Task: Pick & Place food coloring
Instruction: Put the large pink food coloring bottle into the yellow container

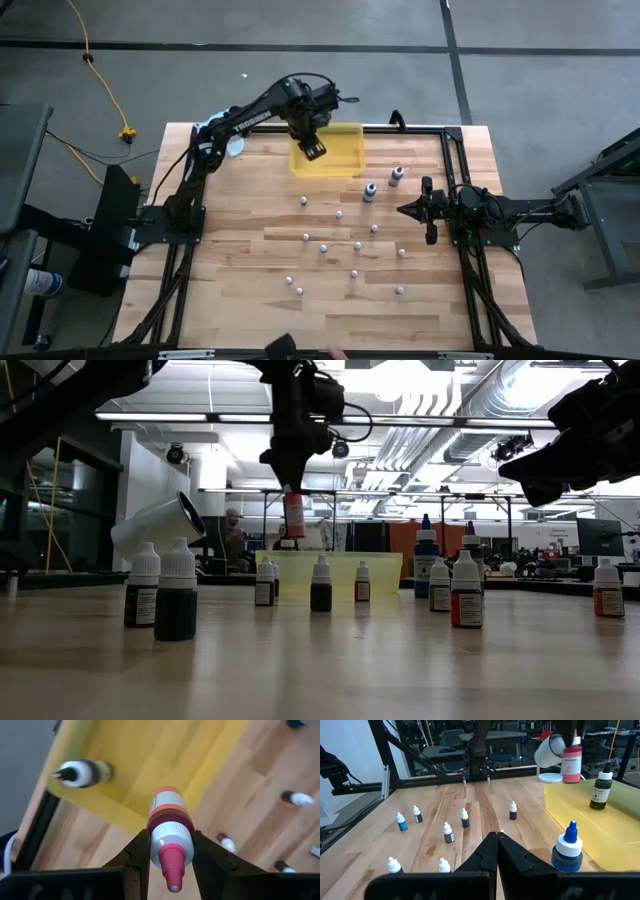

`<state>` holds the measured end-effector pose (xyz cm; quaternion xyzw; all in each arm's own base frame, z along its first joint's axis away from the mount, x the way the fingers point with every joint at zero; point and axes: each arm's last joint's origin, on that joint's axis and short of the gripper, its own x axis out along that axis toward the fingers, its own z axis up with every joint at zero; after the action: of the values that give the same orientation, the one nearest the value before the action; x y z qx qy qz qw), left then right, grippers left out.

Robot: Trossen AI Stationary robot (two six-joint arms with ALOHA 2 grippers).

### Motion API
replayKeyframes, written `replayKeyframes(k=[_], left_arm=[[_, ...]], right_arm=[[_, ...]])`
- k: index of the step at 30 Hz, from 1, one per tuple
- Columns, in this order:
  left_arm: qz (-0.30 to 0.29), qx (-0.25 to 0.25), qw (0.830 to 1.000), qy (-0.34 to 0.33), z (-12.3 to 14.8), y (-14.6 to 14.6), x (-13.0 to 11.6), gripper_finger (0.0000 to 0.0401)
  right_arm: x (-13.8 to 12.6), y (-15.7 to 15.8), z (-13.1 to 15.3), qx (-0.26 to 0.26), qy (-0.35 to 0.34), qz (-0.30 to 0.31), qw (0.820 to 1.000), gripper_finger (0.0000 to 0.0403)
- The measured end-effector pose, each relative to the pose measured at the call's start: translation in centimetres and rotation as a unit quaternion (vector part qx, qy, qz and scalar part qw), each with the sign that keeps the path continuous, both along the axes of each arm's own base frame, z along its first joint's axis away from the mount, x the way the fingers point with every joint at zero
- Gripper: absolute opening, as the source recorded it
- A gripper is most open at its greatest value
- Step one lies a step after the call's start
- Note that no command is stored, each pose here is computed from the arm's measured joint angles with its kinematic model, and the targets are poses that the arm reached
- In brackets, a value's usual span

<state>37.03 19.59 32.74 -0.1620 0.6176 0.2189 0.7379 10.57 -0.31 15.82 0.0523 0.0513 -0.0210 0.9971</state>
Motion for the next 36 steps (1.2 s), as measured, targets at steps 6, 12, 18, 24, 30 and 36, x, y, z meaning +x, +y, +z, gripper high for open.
replayKeyframes(k=[6,12,18,24,30,36], left_arm=[[0.035,-0.009,0.999,0.014,-1.0,2.0,-0.6,0.0099],[0.043,-0.015,0.998,0.036,-3.1,3.3,-0.1,0.0099],[0.046,-0.008,0.998,0.047,-4.6,4.6,0.2,0.0099],[0.053,-0.008,0.997,0.051,-6.1,5.7,0.5,0.0099],[0.059,-0.008,0.997,0.05,-6.8,6.5,0.5,0.0099],[0.063,-0.011,0.997,0.04,-7.3,6.9,0.6,0.0099]], right_arm=[[0.0,0.0,0.0,0.0,0.001,0.0,1.0,0.0],[0.0,0.0,0.0,0.0,0.001,0.0,1.0,0.0],[0.0,0.0,0.0,0.0,0.001,0.0,1.0,0.0],[0.0,0.0,0.0,0.0,0.001,0.0,1.0,0.0],[0.0,0.0,0.0,0.0,0.001,0.0,1.0,0.0],[0.0,0.0,0.0,0.0,0.001,0.0,1.0,0.0]])
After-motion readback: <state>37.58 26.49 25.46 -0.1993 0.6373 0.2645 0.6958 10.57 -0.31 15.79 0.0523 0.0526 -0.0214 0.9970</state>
